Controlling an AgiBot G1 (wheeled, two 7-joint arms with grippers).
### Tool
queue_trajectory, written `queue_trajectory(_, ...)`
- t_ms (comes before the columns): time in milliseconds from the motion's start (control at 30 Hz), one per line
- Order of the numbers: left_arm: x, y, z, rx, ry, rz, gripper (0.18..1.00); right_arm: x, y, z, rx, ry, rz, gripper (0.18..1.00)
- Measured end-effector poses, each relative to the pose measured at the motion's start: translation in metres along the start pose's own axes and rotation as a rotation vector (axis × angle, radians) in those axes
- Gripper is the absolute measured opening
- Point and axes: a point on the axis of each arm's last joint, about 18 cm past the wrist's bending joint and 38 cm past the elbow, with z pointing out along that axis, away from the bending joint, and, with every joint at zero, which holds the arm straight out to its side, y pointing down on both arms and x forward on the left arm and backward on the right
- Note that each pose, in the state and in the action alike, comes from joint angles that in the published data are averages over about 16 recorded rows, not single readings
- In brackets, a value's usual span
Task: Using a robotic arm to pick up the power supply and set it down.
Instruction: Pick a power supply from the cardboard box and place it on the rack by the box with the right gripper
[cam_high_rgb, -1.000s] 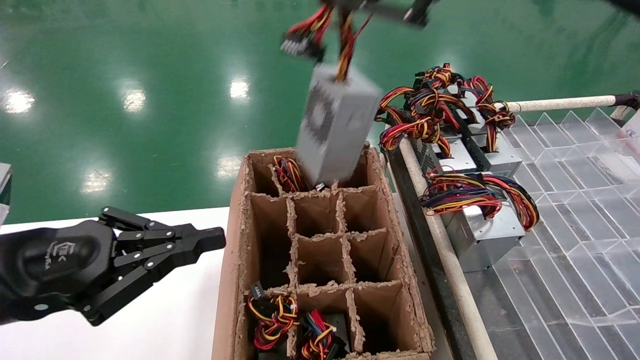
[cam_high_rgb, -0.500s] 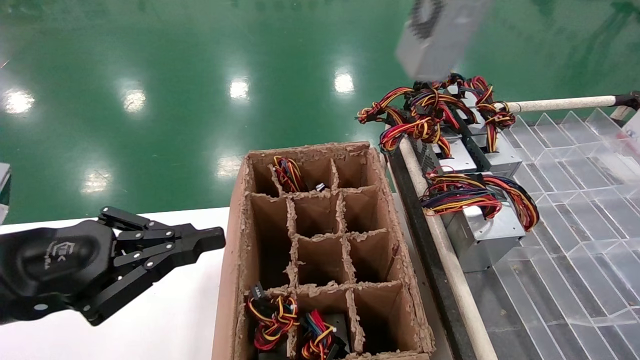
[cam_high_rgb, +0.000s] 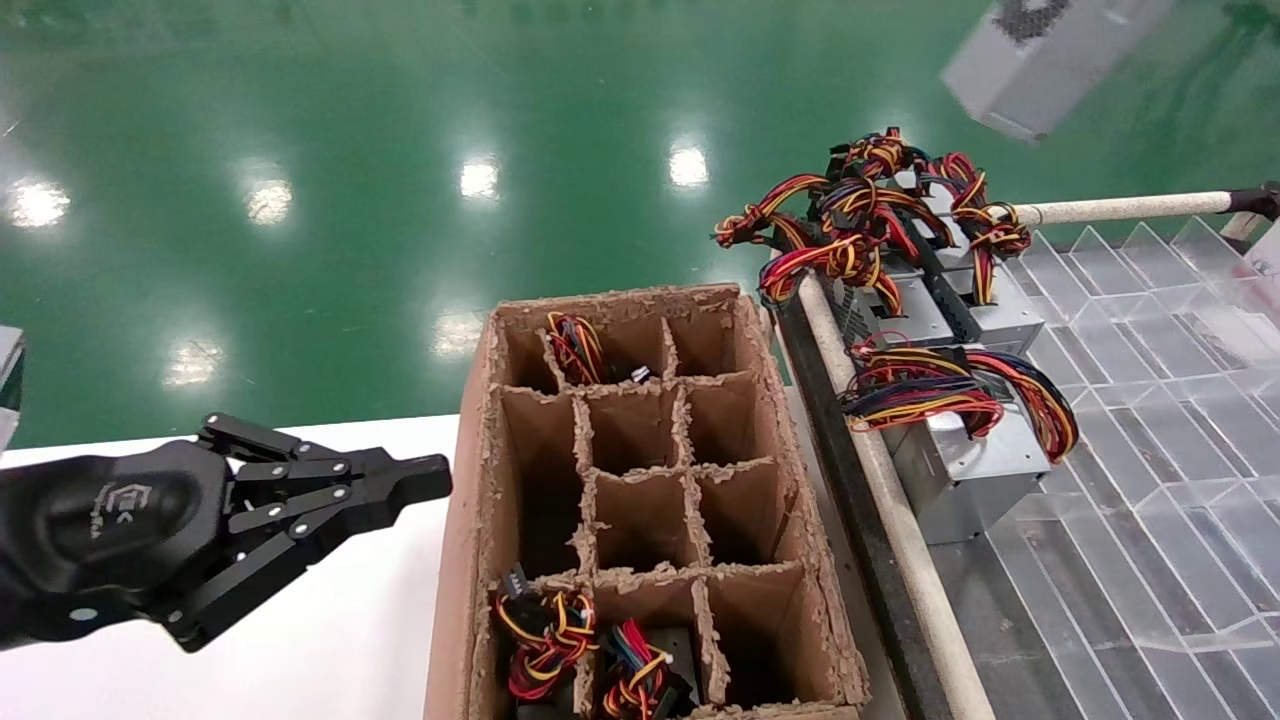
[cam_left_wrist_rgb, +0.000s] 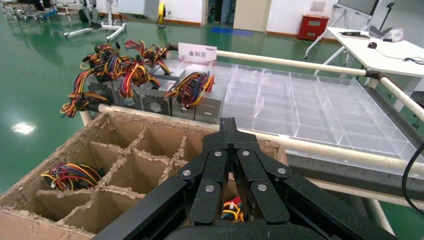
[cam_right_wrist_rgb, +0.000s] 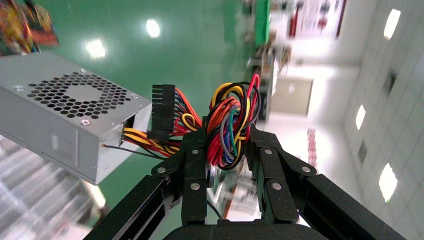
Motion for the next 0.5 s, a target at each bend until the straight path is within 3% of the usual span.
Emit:
queue_trajectory(267, 0.000, 0.000, 0.000, 0.000, 0.000, 0.000, 0.191, -0.025, 0.047, 0.037, -0.132, -0.049, 0.038, 0.314)
queue_trajectory(500, 0.000, 0.000, 0.000, 0.000, 0.000, 0.000, 0.191, -0.067, 0.068, 0.081, -0.195, -0.121, 0.073, 0.314)
